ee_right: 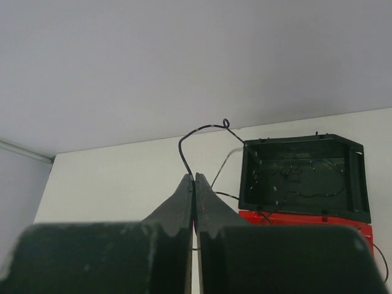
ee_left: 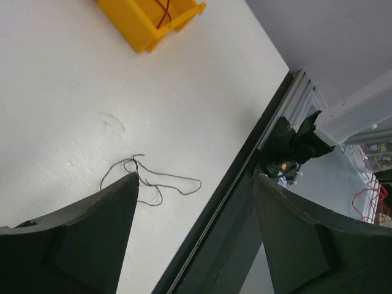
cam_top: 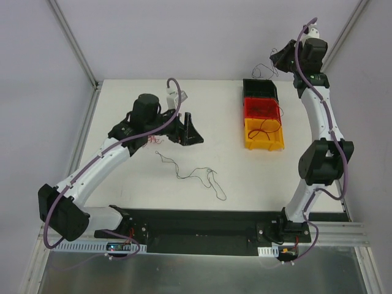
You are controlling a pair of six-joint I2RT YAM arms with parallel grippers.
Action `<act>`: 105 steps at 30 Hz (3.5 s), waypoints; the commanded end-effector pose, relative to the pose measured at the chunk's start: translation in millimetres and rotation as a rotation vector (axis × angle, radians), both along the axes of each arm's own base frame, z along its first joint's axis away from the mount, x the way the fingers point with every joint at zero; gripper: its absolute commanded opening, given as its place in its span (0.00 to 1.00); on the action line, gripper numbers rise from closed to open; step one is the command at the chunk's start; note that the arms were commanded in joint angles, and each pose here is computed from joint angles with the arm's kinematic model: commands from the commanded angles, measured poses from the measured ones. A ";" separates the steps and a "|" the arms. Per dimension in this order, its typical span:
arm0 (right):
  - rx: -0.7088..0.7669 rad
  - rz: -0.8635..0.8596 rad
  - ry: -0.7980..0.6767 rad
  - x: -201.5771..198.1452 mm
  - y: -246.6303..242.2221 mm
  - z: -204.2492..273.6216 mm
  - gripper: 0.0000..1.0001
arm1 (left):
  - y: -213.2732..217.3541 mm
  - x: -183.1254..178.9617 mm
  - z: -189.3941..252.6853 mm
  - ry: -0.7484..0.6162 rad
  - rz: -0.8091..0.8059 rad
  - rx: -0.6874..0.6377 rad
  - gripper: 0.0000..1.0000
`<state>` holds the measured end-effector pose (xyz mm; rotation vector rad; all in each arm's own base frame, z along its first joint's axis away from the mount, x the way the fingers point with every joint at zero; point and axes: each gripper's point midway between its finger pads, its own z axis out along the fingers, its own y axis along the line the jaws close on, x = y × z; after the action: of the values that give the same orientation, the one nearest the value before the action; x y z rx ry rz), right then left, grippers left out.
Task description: Untangle the cables
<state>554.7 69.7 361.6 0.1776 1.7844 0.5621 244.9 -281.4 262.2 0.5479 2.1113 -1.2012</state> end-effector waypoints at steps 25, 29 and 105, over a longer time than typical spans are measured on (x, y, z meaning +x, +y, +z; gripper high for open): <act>0.175 -0.003 -0.171 44.9 -25.1 52.2 0.00 | 43.9 70.1 19.8 -0.244 0.114 0.236 0.73; 0.170 -0.011 -0.156 44.3 -29.8 51.1 0.00 | 43.1 69.3 17.7 -0.239 0.109 0.234 0.73; -0.401 0.613 0.462 -280.1 213.1 -277.8 0.99 | 105.0 70.8 57.5 -0.436 0.486 0.245 0.79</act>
<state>318.2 244.8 79.6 -0.3939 2.4671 0.4327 307.6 -197.8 286.1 0.4355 2.0138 -0.6020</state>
